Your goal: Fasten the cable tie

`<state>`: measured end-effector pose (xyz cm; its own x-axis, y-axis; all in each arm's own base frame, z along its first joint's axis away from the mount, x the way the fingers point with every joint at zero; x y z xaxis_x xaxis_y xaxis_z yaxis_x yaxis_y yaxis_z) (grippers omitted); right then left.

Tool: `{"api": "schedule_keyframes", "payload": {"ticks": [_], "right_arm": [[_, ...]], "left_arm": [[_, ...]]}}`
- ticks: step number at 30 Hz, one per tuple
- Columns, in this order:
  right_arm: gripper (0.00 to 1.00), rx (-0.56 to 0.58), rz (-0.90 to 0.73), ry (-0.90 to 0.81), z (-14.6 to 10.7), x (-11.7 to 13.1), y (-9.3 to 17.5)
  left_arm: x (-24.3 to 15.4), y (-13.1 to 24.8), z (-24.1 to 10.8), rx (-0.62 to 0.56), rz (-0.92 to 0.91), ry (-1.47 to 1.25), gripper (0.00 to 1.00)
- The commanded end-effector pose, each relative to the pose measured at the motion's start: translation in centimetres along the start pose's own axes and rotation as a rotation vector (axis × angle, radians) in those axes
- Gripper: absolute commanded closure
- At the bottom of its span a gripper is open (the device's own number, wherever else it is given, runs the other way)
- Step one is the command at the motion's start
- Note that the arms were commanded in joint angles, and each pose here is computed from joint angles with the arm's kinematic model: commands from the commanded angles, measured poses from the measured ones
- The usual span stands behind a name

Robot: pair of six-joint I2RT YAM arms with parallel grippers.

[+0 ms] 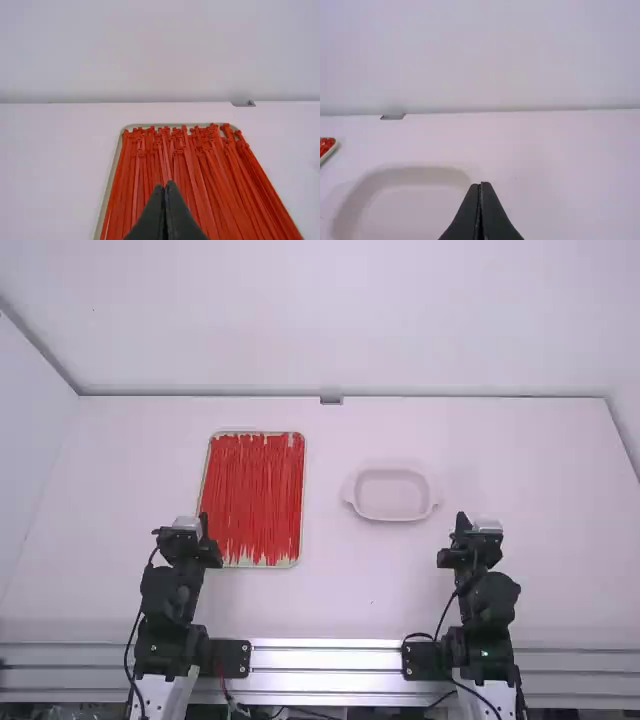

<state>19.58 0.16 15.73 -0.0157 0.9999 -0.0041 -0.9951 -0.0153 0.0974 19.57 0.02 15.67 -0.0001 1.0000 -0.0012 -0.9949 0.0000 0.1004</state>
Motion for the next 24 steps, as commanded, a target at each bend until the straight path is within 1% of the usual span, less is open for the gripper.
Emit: {"api": "schedule_keyframes", "payload": {"ticks": [1, 11, 17, 24], "right_arm": [[1.00, -0.001, 0.000, -0.001, 0.0, 0.0, 0.0], [0.96, 0.007, 0.008, -0.004, 0.4, 0.1, 0.0], [0.89, 0.040, 0.025, -0.009, 1.2, 0.4, -0.1], [0.79, 0.107, 0.054, -0.018, 2.1, 0.8, -0.4]], "left_arm": [[0.0, 0.0, 0.0, 0.000, 0.000, 0.000, 1.00], [-0.1, 0.1, 0.6, 0.014, -0.007, 0.004, 0.96], [-0.3, 0.1, 1.6, 0.065, -0.019, 0.014, 0.89], [-0.5, -0.1, 2.8, 0.162, -0.035, 0.032, 0.79]]}}
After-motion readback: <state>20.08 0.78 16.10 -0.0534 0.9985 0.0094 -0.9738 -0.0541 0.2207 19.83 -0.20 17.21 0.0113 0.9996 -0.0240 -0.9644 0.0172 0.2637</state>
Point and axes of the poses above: each hand's point on the last joint's axis, 136 mm out from that joint toward the fingers, its own y axis back along the fingers, its own x axis along the line the jaws close on, z = x × y, the point moved 5 cm from there along y, back along the fingers
